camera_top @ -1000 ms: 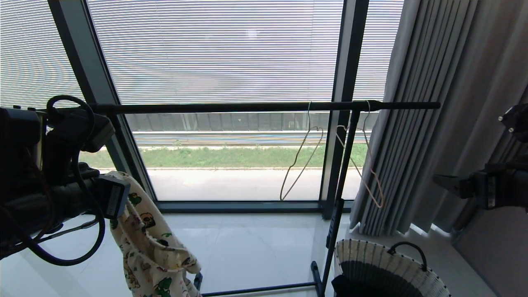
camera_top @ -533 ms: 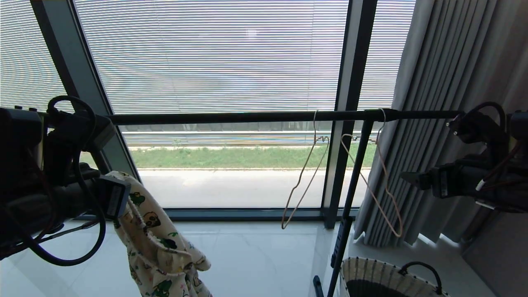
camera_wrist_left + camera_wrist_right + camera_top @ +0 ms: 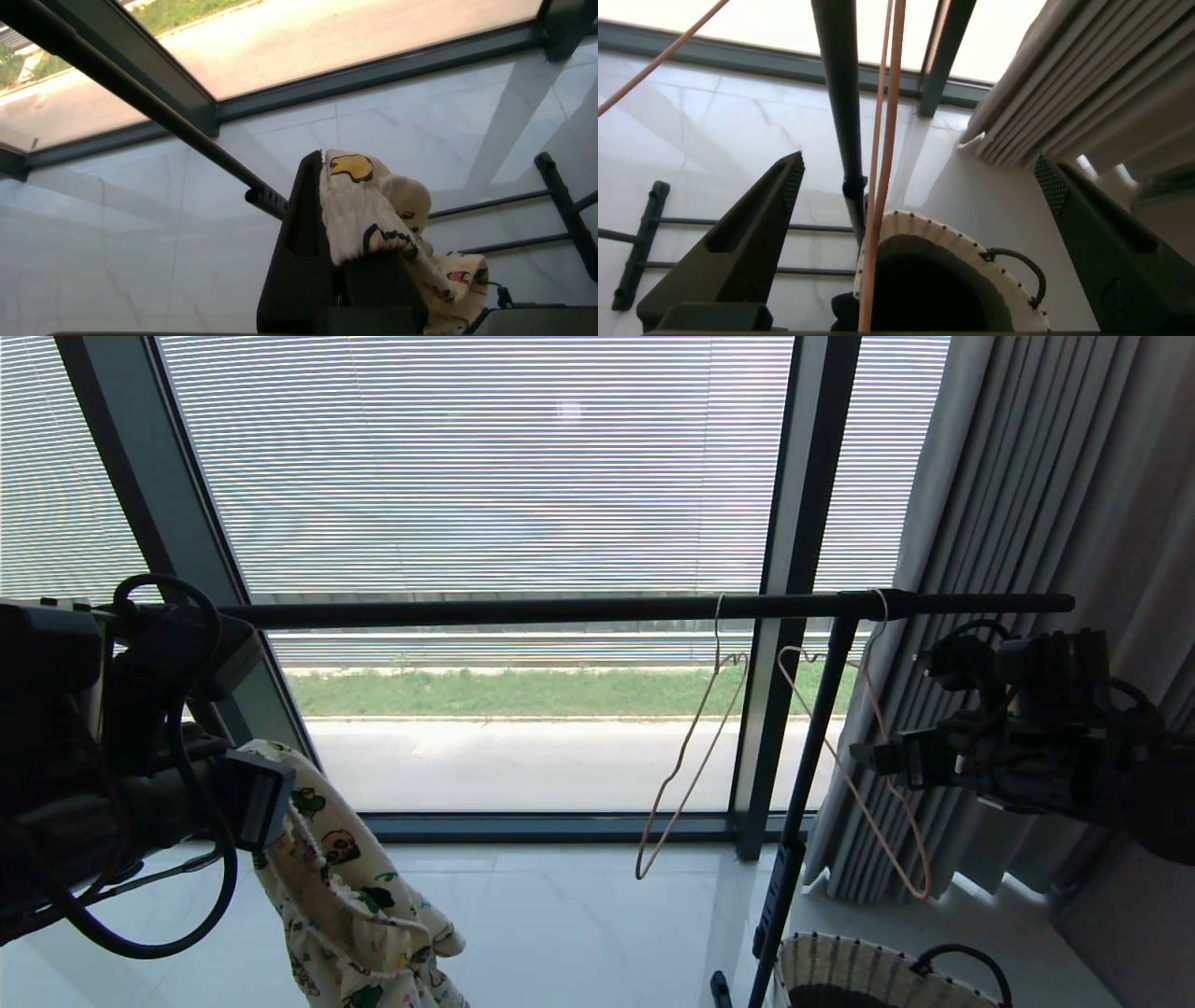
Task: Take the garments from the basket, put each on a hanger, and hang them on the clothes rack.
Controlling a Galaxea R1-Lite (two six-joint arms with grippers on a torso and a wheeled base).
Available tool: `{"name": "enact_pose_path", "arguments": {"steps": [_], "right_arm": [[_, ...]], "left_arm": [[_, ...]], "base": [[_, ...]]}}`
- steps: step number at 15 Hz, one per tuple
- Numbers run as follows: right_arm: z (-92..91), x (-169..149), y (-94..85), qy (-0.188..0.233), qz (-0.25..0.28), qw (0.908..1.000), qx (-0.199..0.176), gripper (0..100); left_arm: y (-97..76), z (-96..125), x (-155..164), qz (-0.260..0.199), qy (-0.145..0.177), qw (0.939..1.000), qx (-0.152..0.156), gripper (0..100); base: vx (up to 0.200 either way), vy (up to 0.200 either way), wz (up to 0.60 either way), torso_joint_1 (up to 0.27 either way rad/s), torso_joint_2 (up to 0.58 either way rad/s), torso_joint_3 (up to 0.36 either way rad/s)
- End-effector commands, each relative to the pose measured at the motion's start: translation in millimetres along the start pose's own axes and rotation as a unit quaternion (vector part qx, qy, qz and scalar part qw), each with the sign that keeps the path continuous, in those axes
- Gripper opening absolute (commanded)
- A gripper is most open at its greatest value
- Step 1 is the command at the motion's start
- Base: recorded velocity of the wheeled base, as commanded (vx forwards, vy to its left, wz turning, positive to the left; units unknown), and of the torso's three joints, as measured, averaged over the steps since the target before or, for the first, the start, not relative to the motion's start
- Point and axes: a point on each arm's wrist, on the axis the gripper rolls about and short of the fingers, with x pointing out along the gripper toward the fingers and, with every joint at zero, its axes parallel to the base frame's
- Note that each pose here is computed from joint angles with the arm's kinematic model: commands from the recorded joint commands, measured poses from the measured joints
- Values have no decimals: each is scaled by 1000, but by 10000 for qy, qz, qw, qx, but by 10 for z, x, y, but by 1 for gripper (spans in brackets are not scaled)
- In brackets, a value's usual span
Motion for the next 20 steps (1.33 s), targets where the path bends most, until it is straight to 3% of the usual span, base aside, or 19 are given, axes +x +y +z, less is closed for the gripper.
{"name": "enact_pose_path", "arguments": {"steps": [1,10,11,20], "right_arm": [[-83,245,13,233,-18,9997,17,100],[-112,442,-2,348,-52,9993,115,100],[-108,442,-1,340,-52,9993,131,0],[2,309,-10,93,-147,9989,428,0]], "left_arm": [[2,-4,-7,5,-5,10000,-3,0],[-2,-14,-2,5,-5,10000,5,0],[-2,-13,-2,6,-12,10000,3,0],[18,-26,-66,25,-97,9999,-27,0]], "base": [[0,0,0,0,0,0],[0,0,0,0,0,0],[0,0,0,0,0,0],[0,0,0,0,0,0]]}}
